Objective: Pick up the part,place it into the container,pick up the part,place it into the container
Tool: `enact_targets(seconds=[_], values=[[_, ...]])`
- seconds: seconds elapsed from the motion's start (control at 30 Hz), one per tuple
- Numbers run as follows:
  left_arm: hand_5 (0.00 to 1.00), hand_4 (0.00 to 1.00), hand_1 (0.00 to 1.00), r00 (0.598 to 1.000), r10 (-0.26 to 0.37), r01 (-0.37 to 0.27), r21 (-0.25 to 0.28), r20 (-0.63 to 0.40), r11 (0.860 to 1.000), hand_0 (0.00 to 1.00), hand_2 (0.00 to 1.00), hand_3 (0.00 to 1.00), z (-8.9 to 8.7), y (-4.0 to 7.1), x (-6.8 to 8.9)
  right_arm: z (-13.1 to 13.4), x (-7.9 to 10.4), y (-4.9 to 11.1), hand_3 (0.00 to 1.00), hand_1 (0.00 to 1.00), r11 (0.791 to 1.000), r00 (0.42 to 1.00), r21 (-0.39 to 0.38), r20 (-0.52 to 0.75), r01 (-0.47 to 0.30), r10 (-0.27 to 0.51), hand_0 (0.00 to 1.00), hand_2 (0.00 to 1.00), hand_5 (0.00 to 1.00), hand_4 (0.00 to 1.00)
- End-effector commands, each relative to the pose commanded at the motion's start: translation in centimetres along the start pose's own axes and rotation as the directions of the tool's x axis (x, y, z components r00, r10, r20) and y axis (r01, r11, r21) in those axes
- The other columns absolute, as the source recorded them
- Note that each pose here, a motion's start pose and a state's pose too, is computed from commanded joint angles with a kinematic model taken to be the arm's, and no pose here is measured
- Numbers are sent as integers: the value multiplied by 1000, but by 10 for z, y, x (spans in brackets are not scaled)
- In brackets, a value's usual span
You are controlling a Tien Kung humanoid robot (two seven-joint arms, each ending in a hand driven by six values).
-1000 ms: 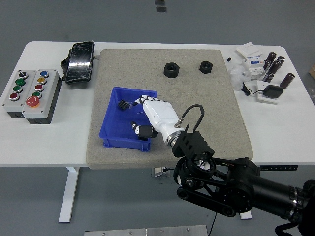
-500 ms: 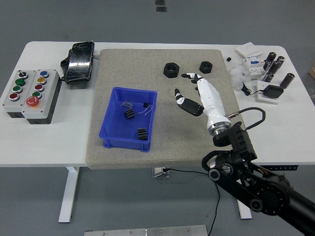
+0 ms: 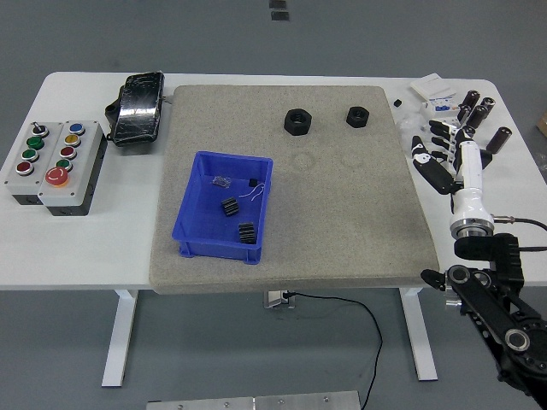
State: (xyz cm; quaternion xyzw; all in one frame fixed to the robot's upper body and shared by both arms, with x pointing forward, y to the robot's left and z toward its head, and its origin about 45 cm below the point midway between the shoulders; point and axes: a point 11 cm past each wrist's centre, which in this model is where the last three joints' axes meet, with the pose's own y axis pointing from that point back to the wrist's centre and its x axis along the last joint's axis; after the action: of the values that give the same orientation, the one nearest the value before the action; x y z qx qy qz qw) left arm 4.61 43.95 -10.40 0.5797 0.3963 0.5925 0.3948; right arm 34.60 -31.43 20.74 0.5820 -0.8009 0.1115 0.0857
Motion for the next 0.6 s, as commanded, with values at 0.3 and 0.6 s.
enact_targets(seconds=[0.3,0.6], values=[[390,655,552,1000,16,-15,-12,3,1000,631,534,608,4,0,10,-2,32,0,688,707,995,975,62,213,-81,67,658,731,306,689],[388,655,552,1000,24,-24,-17,11,1000,630,533,607,7,0,15,-16,53,-6,675,686,978,948,111,284,-177,139,636,726,304,691]])
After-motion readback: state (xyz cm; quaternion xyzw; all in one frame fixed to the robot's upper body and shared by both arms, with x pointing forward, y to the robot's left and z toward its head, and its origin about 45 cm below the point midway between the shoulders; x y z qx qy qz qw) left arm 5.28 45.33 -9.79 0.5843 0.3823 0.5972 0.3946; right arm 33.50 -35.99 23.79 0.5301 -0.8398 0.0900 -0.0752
